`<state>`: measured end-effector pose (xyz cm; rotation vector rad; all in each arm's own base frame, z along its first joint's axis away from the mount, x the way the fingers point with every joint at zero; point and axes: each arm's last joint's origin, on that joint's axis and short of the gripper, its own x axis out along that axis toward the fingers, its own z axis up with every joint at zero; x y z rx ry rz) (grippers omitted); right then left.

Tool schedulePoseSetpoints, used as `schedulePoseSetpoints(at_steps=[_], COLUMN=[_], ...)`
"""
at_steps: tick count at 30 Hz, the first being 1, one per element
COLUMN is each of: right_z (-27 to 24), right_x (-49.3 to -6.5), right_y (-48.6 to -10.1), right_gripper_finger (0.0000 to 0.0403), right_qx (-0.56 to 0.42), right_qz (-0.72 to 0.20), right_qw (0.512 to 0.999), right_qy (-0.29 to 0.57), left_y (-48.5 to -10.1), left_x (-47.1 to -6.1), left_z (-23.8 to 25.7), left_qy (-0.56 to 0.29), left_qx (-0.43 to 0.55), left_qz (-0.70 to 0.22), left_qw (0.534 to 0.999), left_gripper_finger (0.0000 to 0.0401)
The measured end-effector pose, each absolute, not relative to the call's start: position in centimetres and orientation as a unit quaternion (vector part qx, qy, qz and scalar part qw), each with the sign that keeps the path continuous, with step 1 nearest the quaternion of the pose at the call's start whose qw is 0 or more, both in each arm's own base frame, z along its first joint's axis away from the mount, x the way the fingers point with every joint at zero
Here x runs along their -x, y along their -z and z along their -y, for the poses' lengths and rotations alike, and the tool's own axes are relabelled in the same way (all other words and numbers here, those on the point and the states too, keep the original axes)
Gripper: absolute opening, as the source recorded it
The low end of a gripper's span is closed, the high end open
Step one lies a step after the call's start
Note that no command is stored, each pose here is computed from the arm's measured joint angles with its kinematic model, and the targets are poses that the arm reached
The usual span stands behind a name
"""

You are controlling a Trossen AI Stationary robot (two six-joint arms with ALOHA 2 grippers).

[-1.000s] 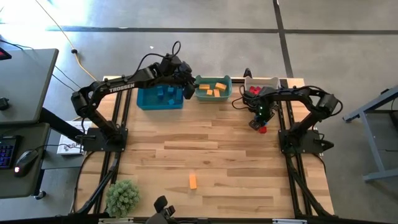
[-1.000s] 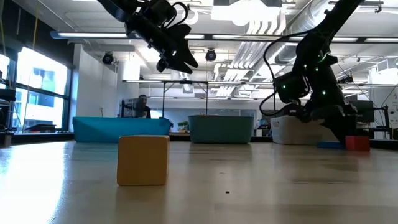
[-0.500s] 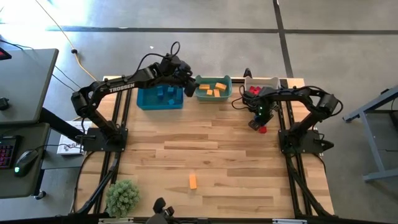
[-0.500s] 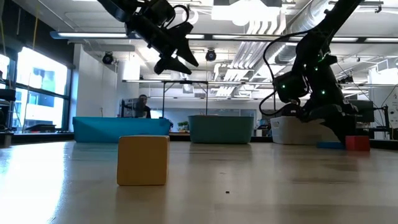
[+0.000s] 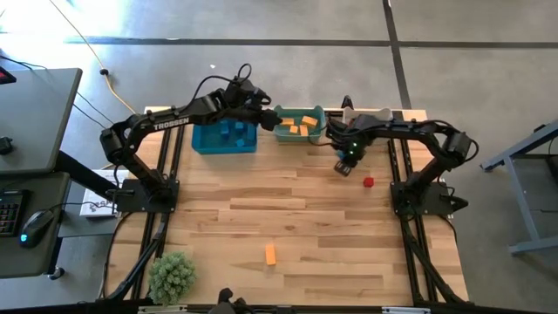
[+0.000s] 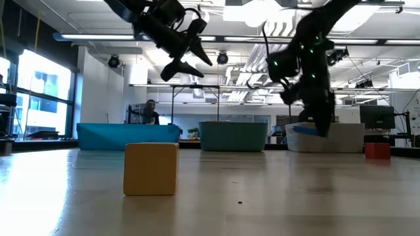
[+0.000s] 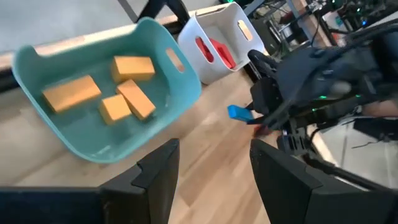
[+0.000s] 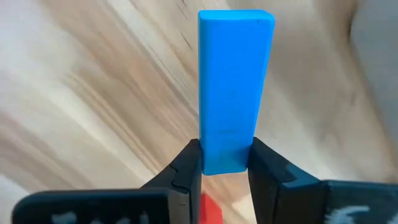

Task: Sort & place blocks by color
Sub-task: Put the blue block into the blue bin

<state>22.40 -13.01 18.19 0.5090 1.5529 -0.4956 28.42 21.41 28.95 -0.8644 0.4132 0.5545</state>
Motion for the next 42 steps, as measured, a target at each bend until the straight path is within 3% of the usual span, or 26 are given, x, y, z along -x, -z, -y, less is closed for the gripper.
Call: schedulePoseSetpoints(at_steps=[8,18,33,42], right_z=[12.9,11.9,9.7,9.7], right_x=[-26.2,-29.0,-31.5,-31.6], right_y=[-22.8,-26.8,-29.8,-30.5], right_gripper_finger=[0.0071,0.0071,0.0071,0.0071], right_qx=[-0.128,-0.025,0.140,0.146], right_qz=[-0.632,-0.571,-0.516,-0.508], right_qw=[0.746,0.813,0.837,0.841], right_qy=[0.168,0.115,0.115,0.119], left_y=[-29.0,-29.0,-29.0,-29.4], left_x=[-29.3,-30.3,-31.3,-32.1], left_z=[-20.2,-18.6,-17.0,-16.1], left_qy=[-0.256,-0.246,-0.245,-0.246], left_qx=[0.452,0.495,0.551,0.550], left_qz=[-0.191,-0.187,-0.177,-0.155], left_qw=[0.833,0.812,0.778,0.783], left_gripper_finger=[0.0186,0.0186,0.0186,0.0186])
